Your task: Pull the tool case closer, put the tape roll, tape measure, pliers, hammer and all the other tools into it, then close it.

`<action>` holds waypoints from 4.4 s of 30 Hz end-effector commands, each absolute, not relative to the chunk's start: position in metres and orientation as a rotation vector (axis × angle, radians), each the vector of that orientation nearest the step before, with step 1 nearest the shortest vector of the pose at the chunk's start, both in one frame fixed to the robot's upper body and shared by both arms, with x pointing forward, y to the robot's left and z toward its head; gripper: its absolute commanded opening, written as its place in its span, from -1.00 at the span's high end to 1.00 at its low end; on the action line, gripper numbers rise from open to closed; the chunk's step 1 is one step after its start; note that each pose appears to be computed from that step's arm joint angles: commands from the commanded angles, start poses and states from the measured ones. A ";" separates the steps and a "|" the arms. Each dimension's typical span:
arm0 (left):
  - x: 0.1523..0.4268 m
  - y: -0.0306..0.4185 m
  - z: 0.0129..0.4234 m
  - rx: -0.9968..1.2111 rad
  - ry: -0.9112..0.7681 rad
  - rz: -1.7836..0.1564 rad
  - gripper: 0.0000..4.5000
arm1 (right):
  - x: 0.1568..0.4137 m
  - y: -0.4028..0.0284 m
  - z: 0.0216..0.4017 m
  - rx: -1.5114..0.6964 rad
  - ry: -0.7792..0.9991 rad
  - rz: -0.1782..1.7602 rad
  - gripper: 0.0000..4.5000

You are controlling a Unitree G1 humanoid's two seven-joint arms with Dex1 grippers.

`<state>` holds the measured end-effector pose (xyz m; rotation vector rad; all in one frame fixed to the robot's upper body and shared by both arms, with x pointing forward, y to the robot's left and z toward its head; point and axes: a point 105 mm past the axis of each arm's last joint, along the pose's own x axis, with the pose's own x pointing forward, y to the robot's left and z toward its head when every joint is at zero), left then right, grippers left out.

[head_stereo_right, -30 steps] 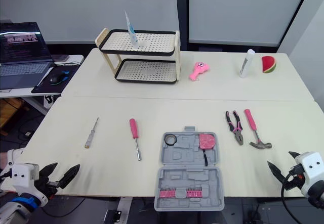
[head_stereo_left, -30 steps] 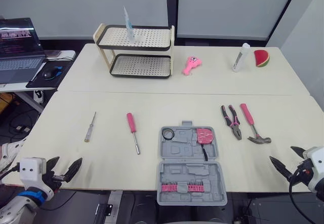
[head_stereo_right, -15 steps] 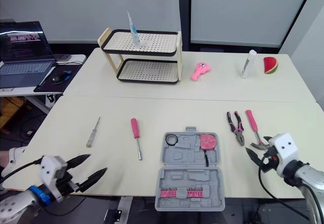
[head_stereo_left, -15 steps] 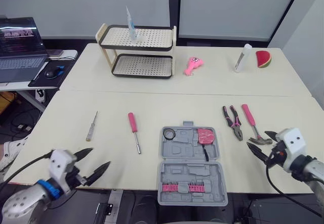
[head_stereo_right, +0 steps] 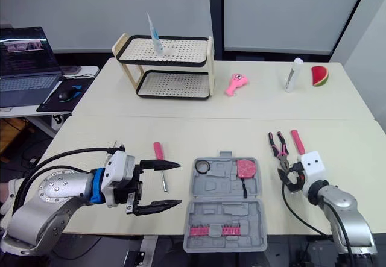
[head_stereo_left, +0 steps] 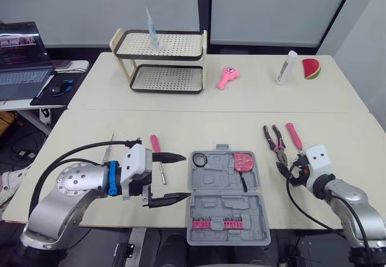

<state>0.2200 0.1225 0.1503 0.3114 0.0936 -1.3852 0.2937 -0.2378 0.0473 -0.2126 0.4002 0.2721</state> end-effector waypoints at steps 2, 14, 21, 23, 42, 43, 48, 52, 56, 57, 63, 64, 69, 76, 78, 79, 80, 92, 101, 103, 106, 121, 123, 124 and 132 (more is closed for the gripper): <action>0.215 0.109 0.160 0.308 0.066 -1.437 -1.00 | 0.309 -0.237 0.051 -0.216 0.351 0.231 -0.98; 0.216 0.102 0.162 0.303 0.052 -1.424 -1.00 | 0.330 -0.237 0.038 -0.182 0.381 0.157 -0.56; 0.218 0.102 0.162 0.307 0.056 -1.418 -1.00 | 0.331 -0.232 0.036 -0.174 0.389 0.152 0.12; 0.219 0.103 0.162 0.308 0.056 -1.416 -1.00 | 0.331 -0.231 0.037 -0.175 0.386 0.152 0.22; 0.224 0.139 0.150 0.399 0.133 -1.329 -1.00 | 0.333 -0.223 0.109 -0.275 0.197 0.307 0.43; 0.223 0.145 0.147 0.417 0.150 -1.322 -1.00 | 0.330 -0.216 0.116 -0.319 0.197 0.391 0.43; 0.217 0.165 0.136 0.494 0.217 -1.318 -1.00 | 0.310 -0.185 0.134 -0.557 0.231 0.768 0.43; 0.213 0.176 0.129 0.521 0.251 -1.313 -1.00 | 0.294 -0.165 0.142 -0.768 0.291 1.058 0.43; 0.211 0.182 0.123 0.533 0.270 -1.310 -1.00 | 0.285 -0.153 0.136 -0.903 0.366 1.240 0.43; 0.211 0.183 0.122 0.535 0.275 -1.306 -1.00 | 0.283 -0.150 0.133 -0.932 0.382 1.276 0.43; 0.211 0.189 0.118 0.526 0.286 -1.284 -1.00 | 0.287 -0.129 0.117 -1.014 0.409 1.353 0.43; 0.211 0.189 0.118 0.526 0.287 -1.284 -1.00 | 0.289 -0.127 0.115 -1.018 0.411 1.354 0.43; 0.210 0.189 0.117 0.523 0.292 -1.285 -1.00 | 0.295 -0.111 0.106 -1.018 0.405 1.354 0.43; 0.212 0.188 0.116 0.516 0.288 -1.282 -1.00 | 0.296 -0.087 0.093 -0.989 0.410 1.380 0.43; 0.212 0.187 0.116 0.514 0.286 -1.282 -1.00 | 0.297 -0.084 0.089 -0.972 0.419 1.379 0.43; 0.212 0.186 0.116 0.514 0.285 -1.283 -1.00 | 0.296 -0.083 0.088 -0.966 0.423 1.381 0.43; 0.212 0.186 0.116 0.513 0.284 -1.283 -1.00 | 0.296 -0.081 0.087 -0.959 0.426 1.383 0.43; 0.213 0.183 0.116 0.514 0.277 -1.286 -1.00 | 0.287 -0.081 0.075 -0.888 0.515 1.395 0.28; 0.214 0.182 0.117 0.512 0.271 -1.278 -1.00 | 0.286 -0.071 0.111 -0.833 0.359 1.432 -0.47; 0.214 0.182 0.117 0.512 0.271 -1.274 -1.00 | 0.280 -0.062 0.126 -0.782 0.271 1.469 -0.47; 0.215 0.181 0.119 0.500 0.264 -1.265 -1.00 | 0.280 -0.055 0.123 -0.726 0.253 1.453 -0.31; 0.217 0.180 0.120 0.496 0.256 -1.250 -1.00 | 0.299 -0.052 0.064 -0.781 0.382 1.334 0.73; 0.217 0.180 0.120 0.496 0.255 -1.249 -1.00 | 0.300 -0.054 0.057 -0.783 0.404 1.327 0.84; 0.217 0.180 0.120 0.496 0.254 -1.248 -1.00 | 0.301 -0.056 0.052 -0.785 0.424 1.318 0.90; 0.215 0.180 0.118 0.485 0.253 -1.236 -1.00 | 0.300 -0.057 0.052 -0.735 0.401 1.329 1.00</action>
